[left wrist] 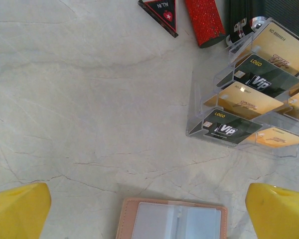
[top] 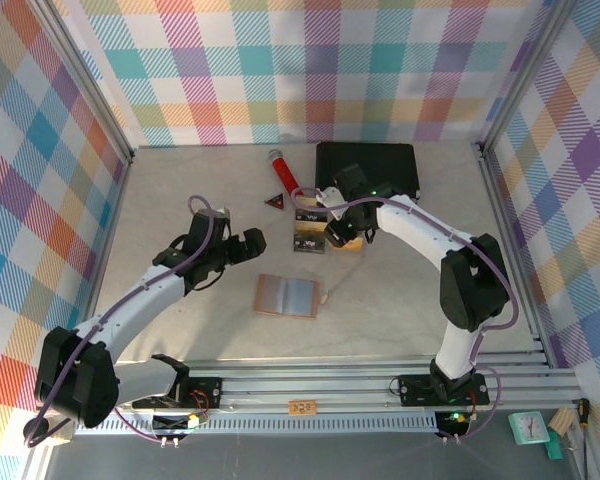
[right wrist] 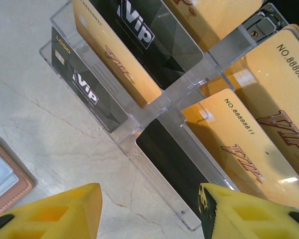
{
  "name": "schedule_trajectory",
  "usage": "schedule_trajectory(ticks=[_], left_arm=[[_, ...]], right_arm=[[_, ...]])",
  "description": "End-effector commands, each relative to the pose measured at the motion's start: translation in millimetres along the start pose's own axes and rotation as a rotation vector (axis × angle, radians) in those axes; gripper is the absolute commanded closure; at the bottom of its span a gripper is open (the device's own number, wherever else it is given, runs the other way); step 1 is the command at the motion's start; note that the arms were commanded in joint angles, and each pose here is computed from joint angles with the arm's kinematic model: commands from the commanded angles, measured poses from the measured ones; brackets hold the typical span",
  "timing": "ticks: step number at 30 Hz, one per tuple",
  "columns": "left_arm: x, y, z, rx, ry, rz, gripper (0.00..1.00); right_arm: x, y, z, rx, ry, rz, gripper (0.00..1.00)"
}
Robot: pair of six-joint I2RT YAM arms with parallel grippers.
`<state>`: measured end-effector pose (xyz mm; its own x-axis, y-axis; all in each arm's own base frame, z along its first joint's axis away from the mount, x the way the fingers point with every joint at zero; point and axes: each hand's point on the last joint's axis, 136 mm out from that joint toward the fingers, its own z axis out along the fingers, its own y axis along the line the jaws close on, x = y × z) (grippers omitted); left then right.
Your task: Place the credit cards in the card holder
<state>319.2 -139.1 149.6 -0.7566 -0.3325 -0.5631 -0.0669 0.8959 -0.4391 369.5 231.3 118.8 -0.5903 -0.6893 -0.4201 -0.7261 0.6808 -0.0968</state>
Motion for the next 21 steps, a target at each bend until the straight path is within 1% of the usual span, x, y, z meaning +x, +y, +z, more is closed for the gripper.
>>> schedule_trajectory(ticks=[1,13,21], left_arm=[[1.9,8.6,-6.3,-0.023,0.000,0.007,0.00],[11.2,11.5,-3.5,-0.021,0.029,0.005,0.00],[12.3,10.5,-0.1,-0.013,0.034,0.003,0.00]], right_arm=[[10.2,-2.7,10.2,0.007,0.051,-0.042,0.46],[21.9,-13.2,24.6,0.032,0.098,-0.045,0.52],[25.7,-17.3,33.0,0.040,0.123,-0.042,0.60]])
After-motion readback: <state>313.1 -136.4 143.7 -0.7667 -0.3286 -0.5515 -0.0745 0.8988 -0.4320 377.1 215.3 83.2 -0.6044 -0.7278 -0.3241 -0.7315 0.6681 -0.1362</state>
